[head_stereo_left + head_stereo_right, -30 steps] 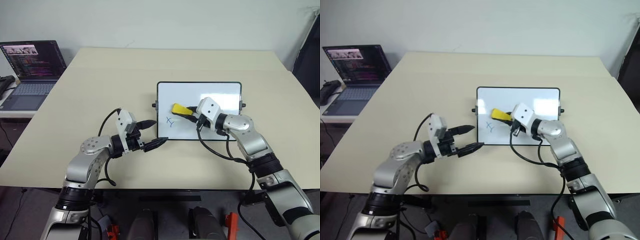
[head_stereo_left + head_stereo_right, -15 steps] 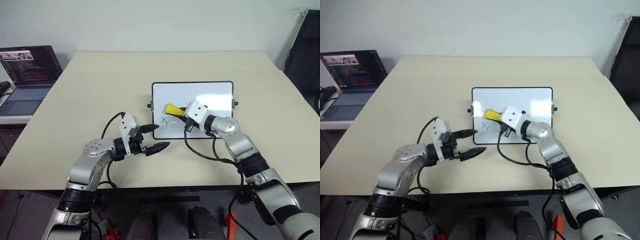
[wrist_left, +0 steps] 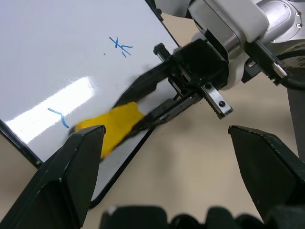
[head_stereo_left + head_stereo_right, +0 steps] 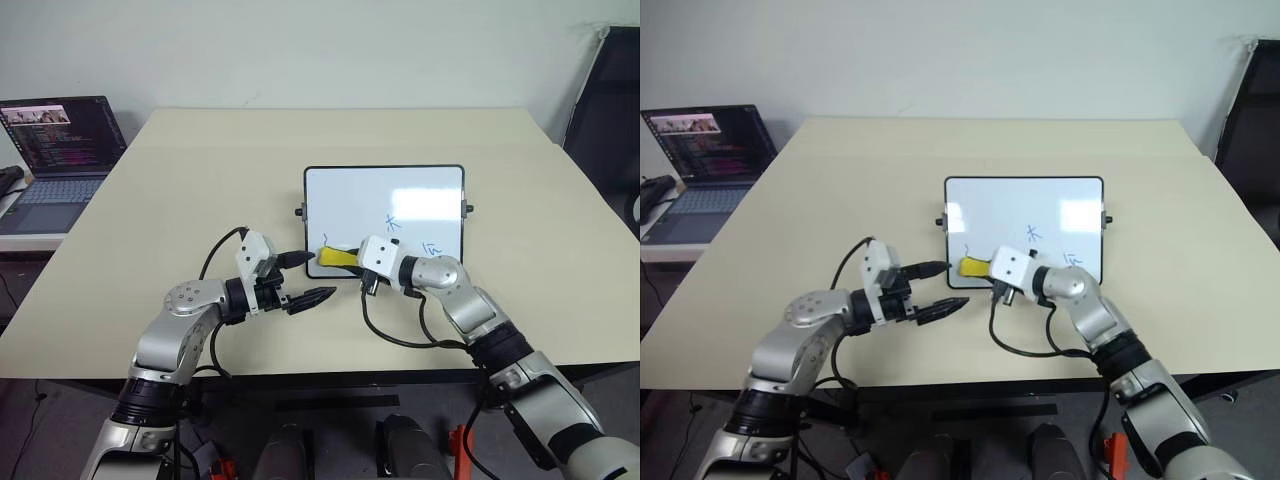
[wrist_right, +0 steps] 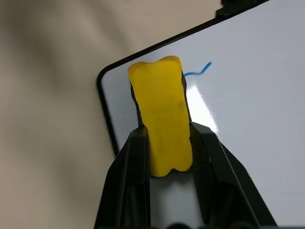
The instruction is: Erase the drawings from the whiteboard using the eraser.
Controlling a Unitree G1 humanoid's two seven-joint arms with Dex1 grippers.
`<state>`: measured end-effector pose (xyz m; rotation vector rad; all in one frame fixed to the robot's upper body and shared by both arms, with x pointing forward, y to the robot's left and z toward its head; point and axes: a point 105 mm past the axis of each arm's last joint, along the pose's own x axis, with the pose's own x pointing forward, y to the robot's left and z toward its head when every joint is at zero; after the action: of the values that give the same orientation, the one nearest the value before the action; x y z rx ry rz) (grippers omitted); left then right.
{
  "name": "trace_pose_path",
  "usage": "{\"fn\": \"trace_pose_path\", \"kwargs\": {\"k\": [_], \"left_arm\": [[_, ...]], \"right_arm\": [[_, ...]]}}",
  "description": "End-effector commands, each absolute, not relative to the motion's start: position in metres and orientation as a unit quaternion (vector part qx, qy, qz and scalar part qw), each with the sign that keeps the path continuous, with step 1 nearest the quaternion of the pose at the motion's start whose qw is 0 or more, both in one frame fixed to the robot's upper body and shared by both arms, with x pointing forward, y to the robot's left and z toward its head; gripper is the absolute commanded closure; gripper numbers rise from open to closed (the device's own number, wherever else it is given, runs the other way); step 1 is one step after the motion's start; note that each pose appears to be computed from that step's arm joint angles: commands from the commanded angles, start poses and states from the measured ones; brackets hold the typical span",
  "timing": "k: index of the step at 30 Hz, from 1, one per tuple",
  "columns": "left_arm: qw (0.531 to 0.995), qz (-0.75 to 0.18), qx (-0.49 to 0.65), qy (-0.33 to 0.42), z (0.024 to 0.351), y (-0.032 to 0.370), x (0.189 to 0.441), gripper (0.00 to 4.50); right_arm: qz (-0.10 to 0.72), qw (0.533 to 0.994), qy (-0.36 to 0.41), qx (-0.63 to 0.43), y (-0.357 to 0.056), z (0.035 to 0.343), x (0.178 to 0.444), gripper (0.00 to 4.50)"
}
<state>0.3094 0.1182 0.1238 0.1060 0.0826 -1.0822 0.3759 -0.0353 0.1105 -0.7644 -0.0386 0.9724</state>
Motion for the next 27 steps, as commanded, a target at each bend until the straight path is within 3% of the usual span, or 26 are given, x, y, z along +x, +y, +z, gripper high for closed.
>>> {"fn": "trace_pose_path", "kwargs": {"k": [1,5,12,16,20,22,27], "left_arm": [[0.859,-0.508,0.056,0.02,0.13,0.12,0.311,0.0],[0.86,-0.507,0.055,0.019,0.13,0.119,0.311,0.0],[0.861,-0.506,0.055,0.016,0.131,0.119,0.311,0.0],[0.859,-0.509,0.05,0.006,0.137,0.117,0.311,0.0],[0.856,-0.514,0.05,0.0,0.141,0.114,0.311,0.0],[0.853,-0.52,0.048,-0.001,0.142,0.111,0.311,0.0],[0.841,-0.54,0.041,-0.003,0.141,0.098,0.311,0.0]], "right_arm": [[0.359,0.855,-0.044,-0.372,-0.058,0.143,0.407,3.67],[0.321,0.87,-0.054,-0.37,-0.062,0.157,0.419,3.67],[0.36,0.855,-0.035,-0.371,-0.058,0.137,0.408,3.69],[0.369,0.89,-0.073,-0.258,-0.067,0.178,0.399,3.69],[0.316,0.917,-0.115,-0.215,-0.109,0.234,0.393,3.69],[0.275,0.927,-0.116,-0.229,-0.138,0.248,0.392,3.69],[0.224,0.93,-0.065,-0.285,-0.181,0.227,0.394,3.69]]}}
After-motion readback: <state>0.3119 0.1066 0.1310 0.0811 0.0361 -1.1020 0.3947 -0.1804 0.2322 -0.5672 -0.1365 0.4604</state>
